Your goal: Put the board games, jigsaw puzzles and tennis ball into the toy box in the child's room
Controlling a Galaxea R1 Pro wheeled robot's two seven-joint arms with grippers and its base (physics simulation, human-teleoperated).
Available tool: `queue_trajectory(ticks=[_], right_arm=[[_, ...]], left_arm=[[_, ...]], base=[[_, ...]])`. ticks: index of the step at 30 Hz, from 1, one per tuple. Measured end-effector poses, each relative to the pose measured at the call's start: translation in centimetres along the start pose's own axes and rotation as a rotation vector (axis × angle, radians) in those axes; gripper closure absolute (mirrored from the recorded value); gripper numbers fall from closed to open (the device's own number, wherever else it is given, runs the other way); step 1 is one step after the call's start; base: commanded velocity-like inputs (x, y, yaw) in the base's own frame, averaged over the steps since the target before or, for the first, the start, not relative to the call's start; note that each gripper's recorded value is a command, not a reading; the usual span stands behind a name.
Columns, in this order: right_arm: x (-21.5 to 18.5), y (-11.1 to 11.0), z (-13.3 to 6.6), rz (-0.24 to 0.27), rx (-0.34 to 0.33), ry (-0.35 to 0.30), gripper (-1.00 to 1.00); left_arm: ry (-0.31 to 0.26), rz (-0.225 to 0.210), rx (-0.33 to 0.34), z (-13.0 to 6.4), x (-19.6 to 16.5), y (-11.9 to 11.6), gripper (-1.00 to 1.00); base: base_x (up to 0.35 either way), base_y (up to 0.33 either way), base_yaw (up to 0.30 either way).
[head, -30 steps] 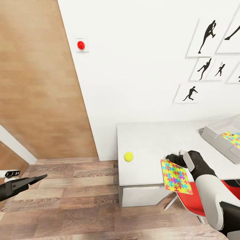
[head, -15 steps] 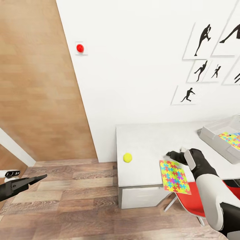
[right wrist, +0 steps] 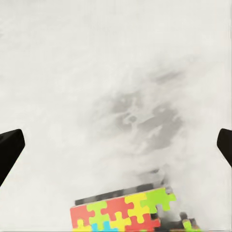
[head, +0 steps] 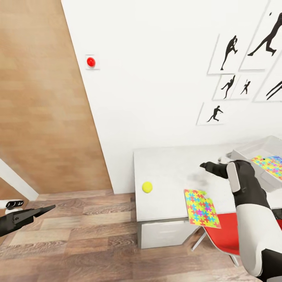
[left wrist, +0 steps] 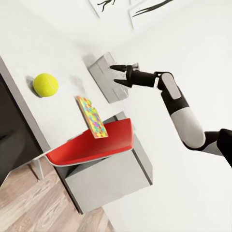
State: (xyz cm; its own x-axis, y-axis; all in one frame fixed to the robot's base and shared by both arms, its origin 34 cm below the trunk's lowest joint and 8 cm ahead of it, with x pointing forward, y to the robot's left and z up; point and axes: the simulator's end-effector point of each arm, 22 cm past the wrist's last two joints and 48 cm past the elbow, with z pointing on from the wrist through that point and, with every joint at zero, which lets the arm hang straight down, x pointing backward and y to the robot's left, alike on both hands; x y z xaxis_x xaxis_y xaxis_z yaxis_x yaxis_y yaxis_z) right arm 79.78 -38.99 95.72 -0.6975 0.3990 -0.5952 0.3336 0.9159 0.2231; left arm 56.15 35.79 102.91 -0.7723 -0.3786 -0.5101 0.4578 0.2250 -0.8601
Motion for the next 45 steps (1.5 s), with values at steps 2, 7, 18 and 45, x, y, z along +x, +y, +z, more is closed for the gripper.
queue_trajectory(ticks=[2, 7, 18, 45], right_arm=[[-0.8, 0.8, -1.3, 0.002, -0.03, -0.011, -1.0], [-0.4, 3.1, -3.5, 0.045, -0.17, -0.039, -1.0], [7.9, 9.4, -11.6, 0.211, -0.671, -0.018, -1.0], [16.2, 6.8, -27.1, 0.394, -1.325, -0.11, -1.0]], left_arm=[[-0.001, 0.003, 0.001, 0.0, -0.1, -0.1, -1.0], [-0.003, 0.01, 0.005, 0.0, -0.2, -0.4, -1.0], [-0.007, 0.024, 0.01, -0.1, -0.5, -1.1, -1.0], [-0.013, 0.048, 0.019, -0.2, -1.0, -2.1, -1.0]], base=[[0.0, 0.0, -0.07], [0.0, 0.0, -0.07], [0.0, 0.0, -0.036], [0.0, 0.0, -0.001]])
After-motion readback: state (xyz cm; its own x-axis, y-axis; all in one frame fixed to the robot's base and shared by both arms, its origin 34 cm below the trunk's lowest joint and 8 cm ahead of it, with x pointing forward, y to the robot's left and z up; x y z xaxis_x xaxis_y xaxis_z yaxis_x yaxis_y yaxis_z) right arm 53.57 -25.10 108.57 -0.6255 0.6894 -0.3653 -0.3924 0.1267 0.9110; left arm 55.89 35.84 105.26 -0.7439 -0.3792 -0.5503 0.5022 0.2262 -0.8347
